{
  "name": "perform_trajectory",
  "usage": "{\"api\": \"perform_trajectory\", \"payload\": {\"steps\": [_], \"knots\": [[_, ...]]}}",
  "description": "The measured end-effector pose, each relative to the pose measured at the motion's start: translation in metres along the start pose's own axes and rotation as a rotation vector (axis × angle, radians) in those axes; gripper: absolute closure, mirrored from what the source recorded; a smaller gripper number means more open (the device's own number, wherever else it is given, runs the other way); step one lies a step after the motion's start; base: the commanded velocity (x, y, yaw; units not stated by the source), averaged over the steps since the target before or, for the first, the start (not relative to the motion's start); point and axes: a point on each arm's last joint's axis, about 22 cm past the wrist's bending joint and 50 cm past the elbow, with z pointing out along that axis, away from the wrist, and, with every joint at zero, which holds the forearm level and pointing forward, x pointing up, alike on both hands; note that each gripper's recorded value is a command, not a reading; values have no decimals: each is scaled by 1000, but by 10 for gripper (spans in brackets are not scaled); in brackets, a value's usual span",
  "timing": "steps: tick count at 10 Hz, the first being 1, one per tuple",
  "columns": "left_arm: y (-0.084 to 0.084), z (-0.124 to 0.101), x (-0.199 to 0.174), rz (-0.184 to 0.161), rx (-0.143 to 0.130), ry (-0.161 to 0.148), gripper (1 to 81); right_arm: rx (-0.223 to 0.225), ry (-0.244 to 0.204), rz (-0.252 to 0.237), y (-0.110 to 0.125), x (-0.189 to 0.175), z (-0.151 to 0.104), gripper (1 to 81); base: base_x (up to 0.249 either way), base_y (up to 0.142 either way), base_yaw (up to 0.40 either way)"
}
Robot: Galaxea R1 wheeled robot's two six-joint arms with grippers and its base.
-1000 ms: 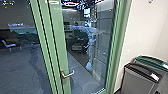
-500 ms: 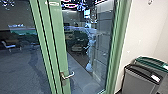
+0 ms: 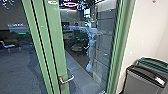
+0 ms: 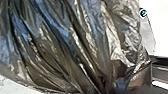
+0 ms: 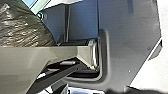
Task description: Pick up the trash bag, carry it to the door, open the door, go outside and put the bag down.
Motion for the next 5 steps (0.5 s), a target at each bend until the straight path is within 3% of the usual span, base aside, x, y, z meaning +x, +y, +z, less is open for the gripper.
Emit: {"api": "perform_trajectory", "payload": {"steps": [3, 5], "knots": [[0, 0, 3, 1, 0, 2, 811, 3, 4, 1, -3, 3, 1, 10, 81, 0, 0], [-2, -1, 5, 1, 2, 2, 811, 3, 3, -4, -3, 5, 0, 10, 0, 0, 0]]}}
